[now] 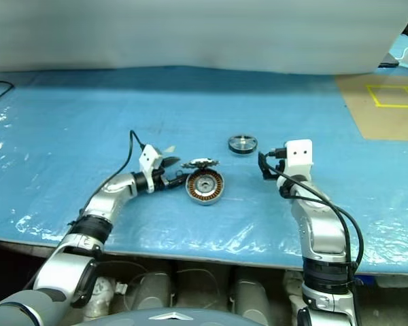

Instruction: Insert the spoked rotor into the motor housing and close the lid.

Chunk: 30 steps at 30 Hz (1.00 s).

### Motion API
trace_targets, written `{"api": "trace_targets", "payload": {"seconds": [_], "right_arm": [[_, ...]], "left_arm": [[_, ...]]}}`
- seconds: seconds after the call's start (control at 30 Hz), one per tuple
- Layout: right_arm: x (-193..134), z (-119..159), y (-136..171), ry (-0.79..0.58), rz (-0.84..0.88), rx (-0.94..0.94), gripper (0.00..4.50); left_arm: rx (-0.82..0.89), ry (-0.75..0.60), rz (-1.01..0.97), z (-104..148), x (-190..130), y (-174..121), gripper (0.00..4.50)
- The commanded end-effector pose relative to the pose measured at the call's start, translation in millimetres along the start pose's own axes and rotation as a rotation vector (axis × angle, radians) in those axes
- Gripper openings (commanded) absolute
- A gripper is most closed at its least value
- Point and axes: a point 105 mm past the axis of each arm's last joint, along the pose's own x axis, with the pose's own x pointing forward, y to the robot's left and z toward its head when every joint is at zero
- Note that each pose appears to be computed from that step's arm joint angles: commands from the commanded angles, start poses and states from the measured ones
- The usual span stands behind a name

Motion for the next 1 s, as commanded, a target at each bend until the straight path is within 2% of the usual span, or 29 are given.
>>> {"api": "trace_targets", "payload": {"seconds": [0.03,0.47,0.73,1.0], "right_arm": [[-2.5,7.4,0.9,-0.027,-0.004,-0.020,4.48],[-0.7,3.7,4.8,-0.007,0.014,-0.039,4.48],[-1.3,0.9,6.2,0.002,0.017,-0.040,4.48],[1.8,-1.5,9.2,0.009,0.023,-0.044,4.48]], "left_arm": [[-0.024,0.072,0.021,-19.2,-6.6,2.6,4.50],[0.018,0.153,0.071,-33.9,-11.4,8.9,4.50],[0.076,0.139,0.051,-7.9,-18.5,11.2,4.50],[0.090,0.139,-0.008,-3.4,-5.2,-3.3,4.50]]}}
